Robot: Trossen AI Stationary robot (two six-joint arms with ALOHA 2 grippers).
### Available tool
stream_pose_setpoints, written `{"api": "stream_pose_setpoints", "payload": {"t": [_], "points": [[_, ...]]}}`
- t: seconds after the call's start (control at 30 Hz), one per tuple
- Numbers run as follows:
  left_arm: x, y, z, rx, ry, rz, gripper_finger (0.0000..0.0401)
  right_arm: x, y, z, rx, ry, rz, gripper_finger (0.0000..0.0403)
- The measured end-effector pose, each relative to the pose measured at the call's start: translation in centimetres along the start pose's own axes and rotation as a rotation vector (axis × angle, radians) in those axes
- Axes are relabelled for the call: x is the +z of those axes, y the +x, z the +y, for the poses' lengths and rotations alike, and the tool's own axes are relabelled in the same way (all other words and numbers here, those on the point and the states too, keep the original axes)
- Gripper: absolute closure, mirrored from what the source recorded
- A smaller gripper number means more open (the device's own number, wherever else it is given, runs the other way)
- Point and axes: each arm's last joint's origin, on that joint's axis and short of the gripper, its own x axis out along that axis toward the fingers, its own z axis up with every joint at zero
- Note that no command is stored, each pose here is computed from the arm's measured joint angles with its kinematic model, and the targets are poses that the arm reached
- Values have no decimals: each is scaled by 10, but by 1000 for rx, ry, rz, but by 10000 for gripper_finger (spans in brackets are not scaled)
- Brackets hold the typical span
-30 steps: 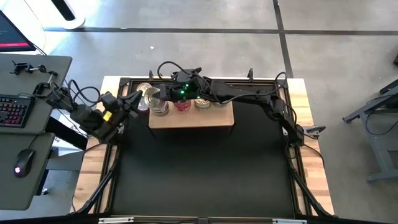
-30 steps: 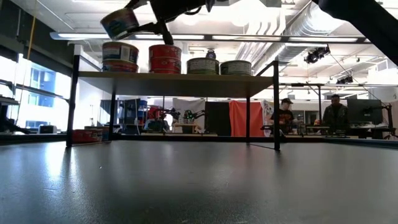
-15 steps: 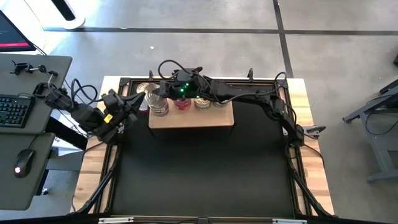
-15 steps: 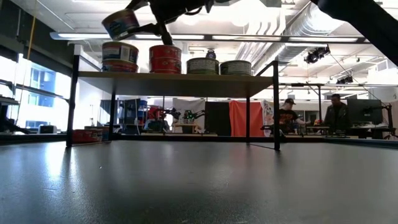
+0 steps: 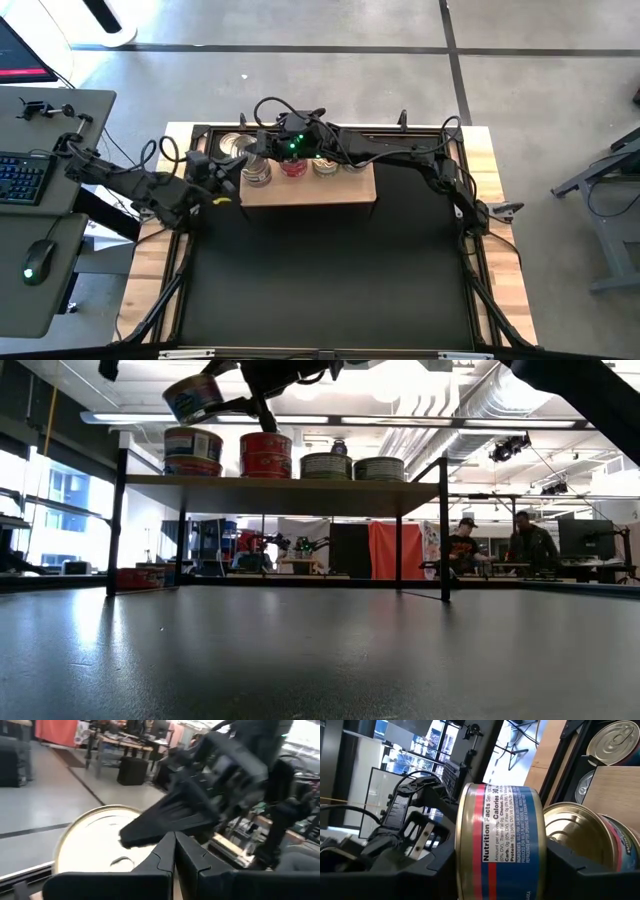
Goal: Stack canned seafood by type on shelf
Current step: Stack the right blue and red tuna can on top of the blue and red tuna cans on the shelf
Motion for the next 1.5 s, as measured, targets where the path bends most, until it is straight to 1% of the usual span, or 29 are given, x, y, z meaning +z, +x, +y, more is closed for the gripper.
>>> {"api": "stream_pose_setpoints", "payload": {"t": [0.1, 0.23, 0.37, 0.5, 0.6, 0.77, 0.87, 1.1, 1.3, 1.4, 1.5], "points": [[-2, 2, 3, 25, 17, 8, 401, -1, 0, 0, 4, -7, 9, 206], [0, 2, 3, 24, 54, 0, 401, -3, -1, 2, 3, -52, 34, 206], [2, 1, 5, 22, 62, -3, 401, -4, -8, 9, -51, -111, 50, 206], [2, 1, 6, 29, 69, -2, 401, -2, -14, 13, -114, -165, 34, 206], [1, 4, 8, 48, 77, 2, 401, -1, -16, 15, -114, -181, 29, 206], [-4, 9, 14, 71, 68, 45, 401, -4, -14, 8, -139, -176, 74, 206], [-7, 11, 16, 81, 71, 70, 401, -3, -14, 9, -124, -182, 66, 206], [-10, 14, 15, 83, 92, 89, 401, -6, -14, 11, -115, -242, 75, 206], [-5, 10, 20, 59, 60, 82, 401, -7, -14, 12, -107, -270, 75, 206], [0, 6, 24, 49, 34, 69, 401, -6, -14, 12, -110, -300, 74, 206], [2, 4, 27, 47, 25, 64, 401, -5, -14, 11, -137, -345, 41, 206]]}}
